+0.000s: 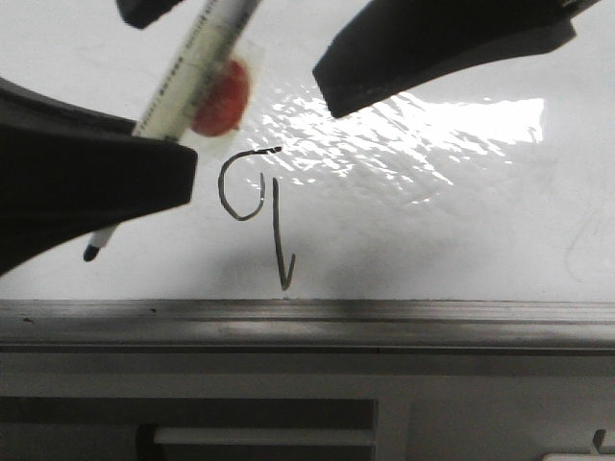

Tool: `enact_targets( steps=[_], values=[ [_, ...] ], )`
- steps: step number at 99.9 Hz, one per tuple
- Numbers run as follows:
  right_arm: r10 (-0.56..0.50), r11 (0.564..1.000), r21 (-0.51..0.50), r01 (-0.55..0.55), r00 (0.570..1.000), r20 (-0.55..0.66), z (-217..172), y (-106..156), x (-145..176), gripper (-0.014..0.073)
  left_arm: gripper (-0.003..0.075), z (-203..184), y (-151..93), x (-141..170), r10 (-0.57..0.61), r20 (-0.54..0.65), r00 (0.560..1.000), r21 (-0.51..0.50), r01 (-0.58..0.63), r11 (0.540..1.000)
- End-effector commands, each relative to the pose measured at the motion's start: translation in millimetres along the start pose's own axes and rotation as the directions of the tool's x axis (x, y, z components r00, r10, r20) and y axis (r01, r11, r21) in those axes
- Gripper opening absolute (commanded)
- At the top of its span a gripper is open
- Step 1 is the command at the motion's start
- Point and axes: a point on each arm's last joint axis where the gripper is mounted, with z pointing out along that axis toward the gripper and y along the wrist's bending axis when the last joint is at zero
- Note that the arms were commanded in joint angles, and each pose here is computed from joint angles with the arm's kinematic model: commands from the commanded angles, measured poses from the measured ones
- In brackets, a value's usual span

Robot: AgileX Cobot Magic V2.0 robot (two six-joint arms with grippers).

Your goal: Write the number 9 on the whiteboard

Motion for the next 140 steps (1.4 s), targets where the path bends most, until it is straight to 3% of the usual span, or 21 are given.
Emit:
enact_targets(
  steps=[1,15,31,44,55,78,93,107,123,131,140],
  values=[
    [-0.023,1.0,-0.014,0.024,0.996,0.091,-9,5,-13,0.0512,-0.002,0,16,-15,-0.234,0.131,0.963,-0.145,0.252,0.957],
    [-0.027,1.0,-0.012,0.028,0.998,0.065,-9,5,-11,0.0492,-0.002,-3,30,-8,-0.451,0.168,0.876,-0.287,0.482,0.828],
    [-0.027,1.0,-0.012,0.028,0.998,0.064,-9,5,-10,0.0492,-0.002,-3,30,-4,-0.541,0.153,0.827,-0.291,0.561,0.775],
    [-0.027,1.0,-0.012,0.028,0.998,0.064,-9,5,-10,0.0492,-0.002,-3,29,-2,-0.551,0.139,0.823,-0.291,0.566,0.771],
    [-0.027,1.0,-0.012,0.028,0.998,0.061,-9,5,-10,0.0492,-0.002,-2,27,-2,-0.597,0.148,0.788,-0.273,0.613,0.742],
    [-0.027,1.0,-0.012,0.028,0.998,0.061,-9,5,-10,0.0492,-0.002,9,20,7,-0.583,0.111,0.805,-0.277,0.588,0.76],
    [-0.027,1.0,-0.012,0.028,0.998,0.052,-9,5,-9,0.0492,-0.002,17,20,10,-0.584,0.154,0.797,-0.278,0.602,0.749],
    [-0.027,1.0,-0.012,0.028,0.998,0.05,-9,5,-9,0.0492,-0.002,23,17,18,-0.569,0.1,0.817,-0.282,0.571,0.771],
    [-0.027,1.0,-0.013,0.028,0.999,0.042,-9,5,-8,0.0492,-0.0018,24,16,20,-0.601,0.096,0.793,-0.276,0.601,0.75],
    [-0.027,1.0,-0.013,0.028,0.999,0.044,-9,5,-9,0.0492,0.0034,24,16,20,-0.6,0.097,0.794,-0.274,0.6,0.751],
    [-0.027,1.0,-0.012,0.028,0.998,0.054,-9,5,-9,0.0492,0.0184,24,16,19,-0.599,0.098,0.795,-0.274,0.6,0.751]
  ],
)
